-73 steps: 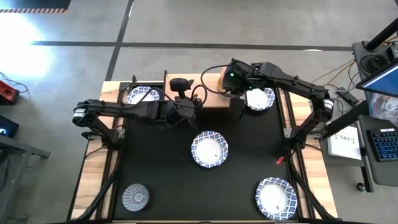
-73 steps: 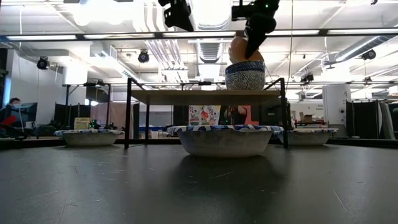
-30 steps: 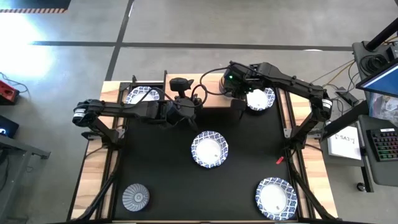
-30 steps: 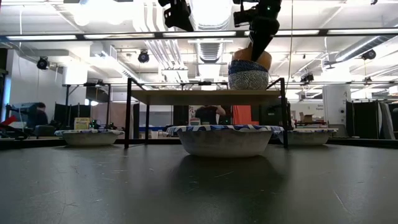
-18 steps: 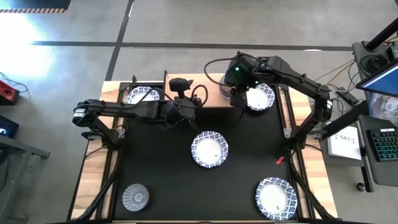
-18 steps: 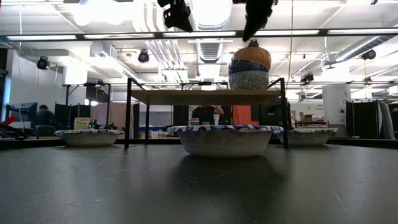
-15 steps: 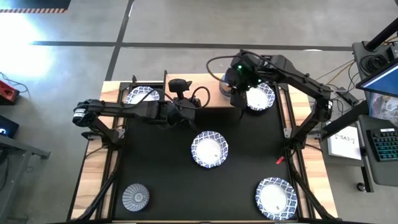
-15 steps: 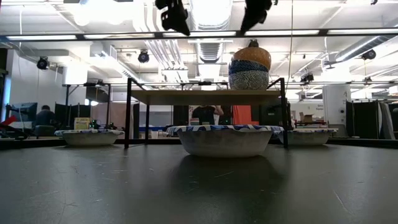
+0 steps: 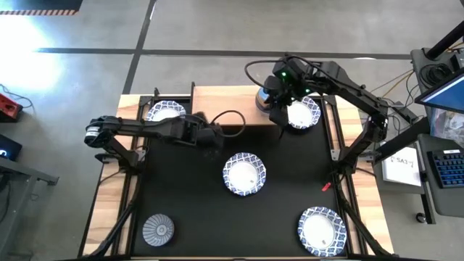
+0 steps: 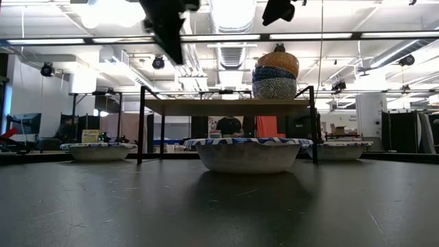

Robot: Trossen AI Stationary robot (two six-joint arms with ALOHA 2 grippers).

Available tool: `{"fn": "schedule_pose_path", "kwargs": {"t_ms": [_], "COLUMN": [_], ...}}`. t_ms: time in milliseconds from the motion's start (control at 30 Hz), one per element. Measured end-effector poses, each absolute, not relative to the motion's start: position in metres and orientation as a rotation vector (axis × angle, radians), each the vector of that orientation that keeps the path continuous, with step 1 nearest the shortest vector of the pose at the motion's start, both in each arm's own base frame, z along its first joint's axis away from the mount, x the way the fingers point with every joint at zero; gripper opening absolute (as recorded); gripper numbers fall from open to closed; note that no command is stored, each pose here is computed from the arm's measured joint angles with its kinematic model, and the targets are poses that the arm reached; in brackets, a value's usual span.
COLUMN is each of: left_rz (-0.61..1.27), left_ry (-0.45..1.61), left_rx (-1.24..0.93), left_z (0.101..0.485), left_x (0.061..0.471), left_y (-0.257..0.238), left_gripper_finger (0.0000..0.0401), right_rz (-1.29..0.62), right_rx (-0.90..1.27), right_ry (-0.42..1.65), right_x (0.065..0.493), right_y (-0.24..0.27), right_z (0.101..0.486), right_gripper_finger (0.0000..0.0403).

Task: Place and stack bowls onto a shelf
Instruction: Stack the dark blue bowl on top of the light blue bowl on the shelf

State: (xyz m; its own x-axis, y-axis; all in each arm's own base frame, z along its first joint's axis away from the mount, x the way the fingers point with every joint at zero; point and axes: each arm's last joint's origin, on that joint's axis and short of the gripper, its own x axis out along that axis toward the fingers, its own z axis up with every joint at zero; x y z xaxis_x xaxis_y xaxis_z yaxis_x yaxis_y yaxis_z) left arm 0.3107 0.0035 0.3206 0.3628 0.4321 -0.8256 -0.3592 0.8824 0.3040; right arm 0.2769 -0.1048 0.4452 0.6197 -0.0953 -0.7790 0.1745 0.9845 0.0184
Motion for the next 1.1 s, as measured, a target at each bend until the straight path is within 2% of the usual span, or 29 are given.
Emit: {"fn": "schedule_pose_path", "kwargs": {"t_ms": [167, 500, 733, 1100], "left_rz": [0.524, 0.552, 0.410, 0.621], "left_ry": [1.228, 1.396, 1.514, 1.502], "left_rx": [-0.187, -0.359, -0.347, -0.538], "left_z": [0.304, 0.260, 0.258, 0.256], "left_x": [0.296, 0.266, 0.230, 0.180], "left_y": [-0.015, -0.086, -0.151, -0.203], "left_gripper_finger": [0.0330, 0.0330, 0.0330, 0.0330], "right_rz": [-0.147, -0.121, -0.085, -0.037], "right_rx": [0.121, 0.128, 0.115, 0.105], "right_ry": [0.944, 0.992, 0.994, 0.998], "right_x": [0.274, 0.271, 0.274, 0.278], "right_y": [-0.100, -0.091, -0.078, -0.060], "right_z": [0.442, 0.440, 0.441, 0.441], "right_gripper_finger": [0.0099, 0.0103, 0.0096, 0.0095]}}
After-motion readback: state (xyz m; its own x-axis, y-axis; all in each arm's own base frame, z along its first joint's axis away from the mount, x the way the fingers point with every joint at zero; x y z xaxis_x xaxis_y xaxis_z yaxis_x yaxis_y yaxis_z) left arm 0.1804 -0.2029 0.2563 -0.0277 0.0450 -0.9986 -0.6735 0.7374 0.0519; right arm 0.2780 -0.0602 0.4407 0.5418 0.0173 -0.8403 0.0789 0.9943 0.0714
